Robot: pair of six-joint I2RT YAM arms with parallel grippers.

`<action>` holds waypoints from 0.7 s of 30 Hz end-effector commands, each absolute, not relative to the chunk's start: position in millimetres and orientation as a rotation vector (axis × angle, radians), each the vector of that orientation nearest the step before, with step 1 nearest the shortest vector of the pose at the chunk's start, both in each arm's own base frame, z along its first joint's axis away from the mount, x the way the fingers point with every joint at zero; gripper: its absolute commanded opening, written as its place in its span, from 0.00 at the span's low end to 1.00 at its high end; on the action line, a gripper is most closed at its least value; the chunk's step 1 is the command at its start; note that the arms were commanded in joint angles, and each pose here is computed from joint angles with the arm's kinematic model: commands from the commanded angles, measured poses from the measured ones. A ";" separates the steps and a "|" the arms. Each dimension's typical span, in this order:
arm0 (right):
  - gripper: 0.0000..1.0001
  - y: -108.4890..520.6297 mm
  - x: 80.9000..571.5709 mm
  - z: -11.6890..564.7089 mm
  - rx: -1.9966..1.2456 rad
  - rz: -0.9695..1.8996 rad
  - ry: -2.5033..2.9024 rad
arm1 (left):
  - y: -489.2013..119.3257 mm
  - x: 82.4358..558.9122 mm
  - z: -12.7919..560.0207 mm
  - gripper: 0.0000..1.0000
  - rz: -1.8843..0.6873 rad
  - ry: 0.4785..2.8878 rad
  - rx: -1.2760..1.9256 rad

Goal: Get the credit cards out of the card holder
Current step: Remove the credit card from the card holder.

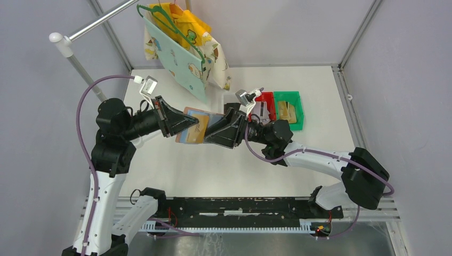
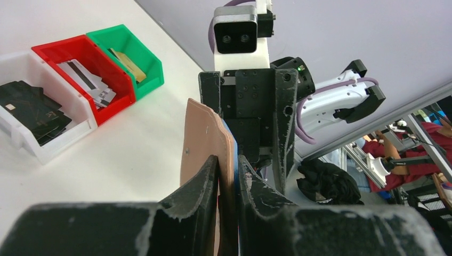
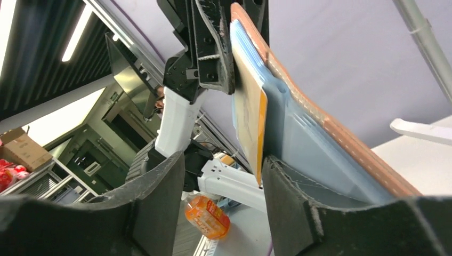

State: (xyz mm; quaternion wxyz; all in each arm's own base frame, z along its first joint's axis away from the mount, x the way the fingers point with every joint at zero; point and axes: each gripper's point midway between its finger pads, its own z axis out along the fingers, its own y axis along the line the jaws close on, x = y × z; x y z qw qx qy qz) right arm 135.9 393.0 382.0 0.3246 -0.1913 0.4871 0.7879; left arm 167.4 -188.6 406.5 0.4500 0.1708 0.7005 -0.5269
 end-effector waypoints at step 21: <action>0.02 365.1 115.5 418.0 -0.476 2.194 1.024 | -195.7 138.5 450.7 0.02 -1.433 1.612 0.527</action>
